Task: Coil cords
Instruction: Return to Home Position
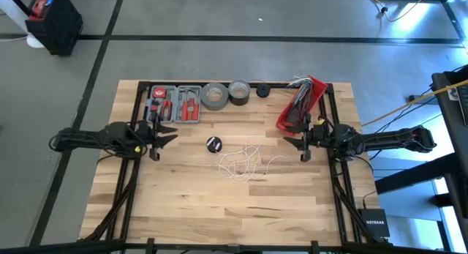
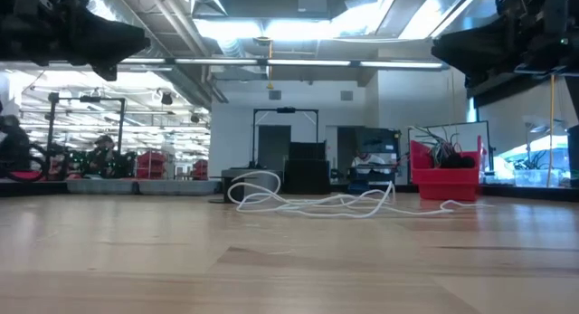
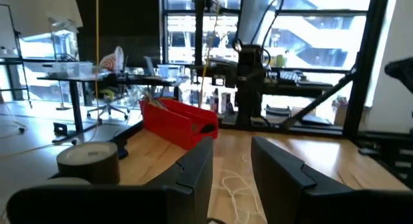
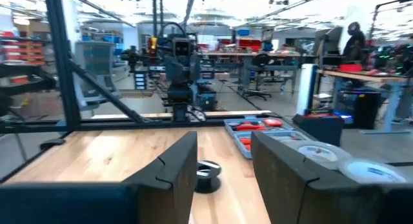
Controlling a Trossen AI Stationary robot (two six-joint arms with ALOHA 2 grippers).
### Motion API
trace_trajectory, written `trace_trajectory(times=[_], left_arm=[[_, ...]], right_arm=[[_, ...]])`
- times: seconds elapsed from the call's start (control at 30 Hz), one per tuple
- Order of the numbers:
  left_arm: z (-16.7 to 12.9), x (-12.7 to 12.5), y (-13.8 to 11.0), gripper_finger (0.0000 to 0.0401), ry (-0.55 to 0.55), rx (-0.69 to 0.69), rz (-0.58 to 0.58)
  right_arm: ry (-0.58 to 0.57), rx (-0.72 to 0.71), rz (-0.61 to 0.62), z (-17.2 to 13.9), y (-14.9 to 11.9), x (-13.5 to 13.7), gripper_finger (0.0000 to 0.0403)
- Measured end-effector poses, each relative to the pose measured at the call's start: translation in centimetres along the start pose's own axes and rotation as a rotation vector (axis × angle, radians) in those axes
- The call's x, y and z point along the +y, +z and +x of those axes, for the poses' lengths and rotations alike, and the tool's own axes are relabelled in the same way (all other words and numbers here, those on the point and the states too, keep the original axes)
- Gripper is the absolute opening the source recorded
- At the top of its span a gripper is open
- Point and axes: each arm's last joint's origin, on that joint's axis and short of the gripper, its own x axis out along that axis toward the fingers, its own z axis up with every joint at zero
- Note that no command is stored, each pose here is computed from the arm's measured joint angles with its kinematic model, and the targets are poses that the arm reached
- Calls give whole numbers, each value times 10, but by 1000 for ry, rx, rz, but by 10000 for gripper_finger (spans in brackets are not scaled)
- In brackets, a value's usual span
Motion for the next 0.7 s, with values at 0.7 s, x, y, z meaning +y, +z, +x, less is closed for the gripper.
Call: trace_trajectory(times=[0.7], left_arm=[[2, 1, -22, 100, 21, 62, -6]], right_arm=[[138, 63, 25, -1, -7, 4, 149]])
